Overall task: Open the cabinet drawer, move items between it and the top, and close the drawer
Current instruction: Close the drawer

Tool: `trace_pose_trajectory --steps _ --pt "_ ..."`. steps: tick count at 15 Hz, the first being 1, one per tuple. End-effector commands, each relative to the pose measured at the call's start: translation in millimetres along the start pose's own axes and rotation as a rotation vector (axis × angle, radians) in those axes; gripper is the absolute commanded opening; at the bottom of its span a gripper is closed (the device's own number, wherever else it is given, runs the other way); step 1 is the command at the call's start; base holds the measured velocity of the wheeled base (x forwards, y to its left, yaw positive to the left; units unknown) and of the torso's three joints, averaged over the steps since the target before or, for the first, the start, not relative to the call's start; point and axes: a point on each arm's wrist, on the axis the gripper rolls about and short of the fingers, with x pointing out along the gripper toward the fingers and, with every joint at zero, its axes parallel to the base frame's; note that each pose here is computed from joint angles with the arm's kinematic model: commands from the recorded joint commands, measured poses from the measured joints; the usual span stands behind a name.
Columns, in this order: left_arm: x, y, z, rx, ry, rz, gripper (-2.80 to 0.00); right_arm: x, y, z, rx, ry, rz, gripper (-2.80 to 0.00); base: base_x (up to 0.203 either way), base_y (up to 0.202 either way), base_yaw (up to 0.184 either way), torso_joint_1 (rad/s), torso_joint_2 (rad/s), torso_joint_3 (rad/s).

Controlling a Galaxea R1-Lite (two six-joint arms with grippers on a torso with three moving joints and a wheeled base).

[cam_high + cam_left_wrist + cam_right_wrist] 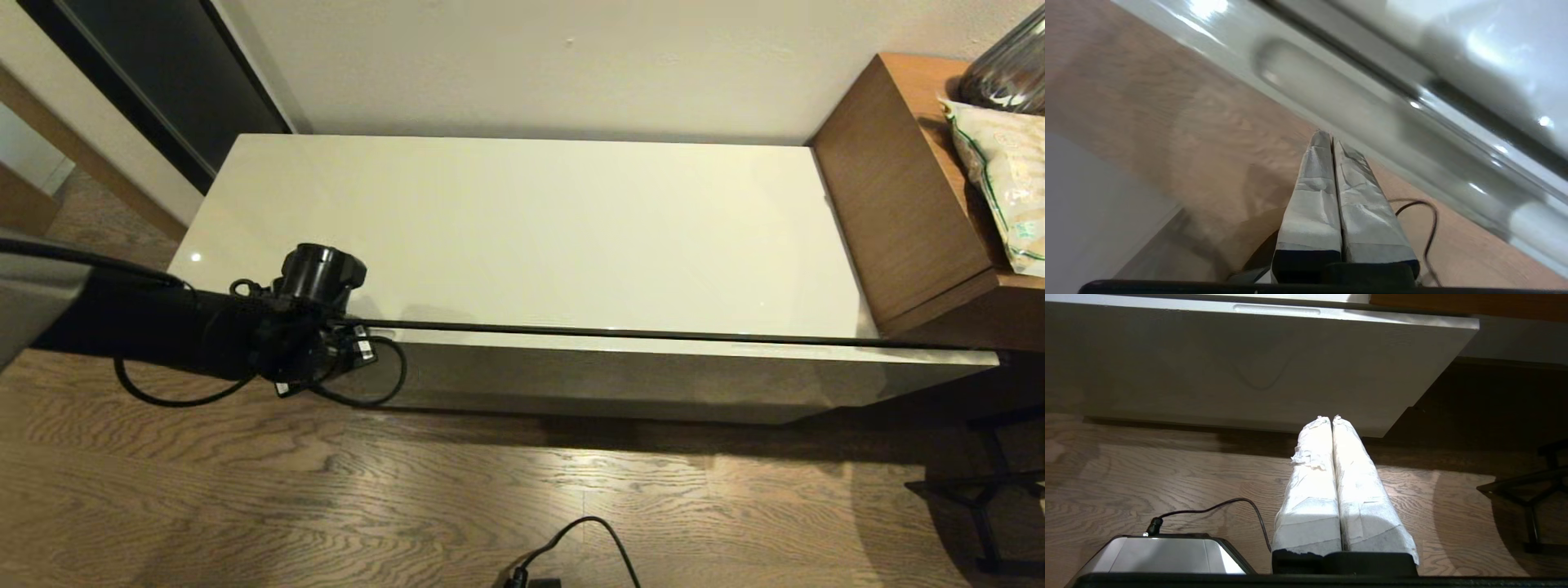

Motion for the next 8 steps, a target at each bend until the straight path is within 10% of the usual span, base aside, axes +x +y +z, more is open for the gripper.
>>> trace_pose_trajectory --steps 1,8 --pt "-13.9 0.0 16.7 -0.015 -0.018 -0.003 -2.8 -0.2 0.0 0.3 -0.001 -0.003 0.001 -2.8 0.0 0.0 0.0 0.0 0.0 0.0" --pt "-174.5 64.4 51.3 -0.022 -0.054 -0.109 -2.8 -0.1 0.0 0.0 -0.001 -0.002 0.001 -2.8 0.0 0.0 0.0 0.0 0.0 0.0"
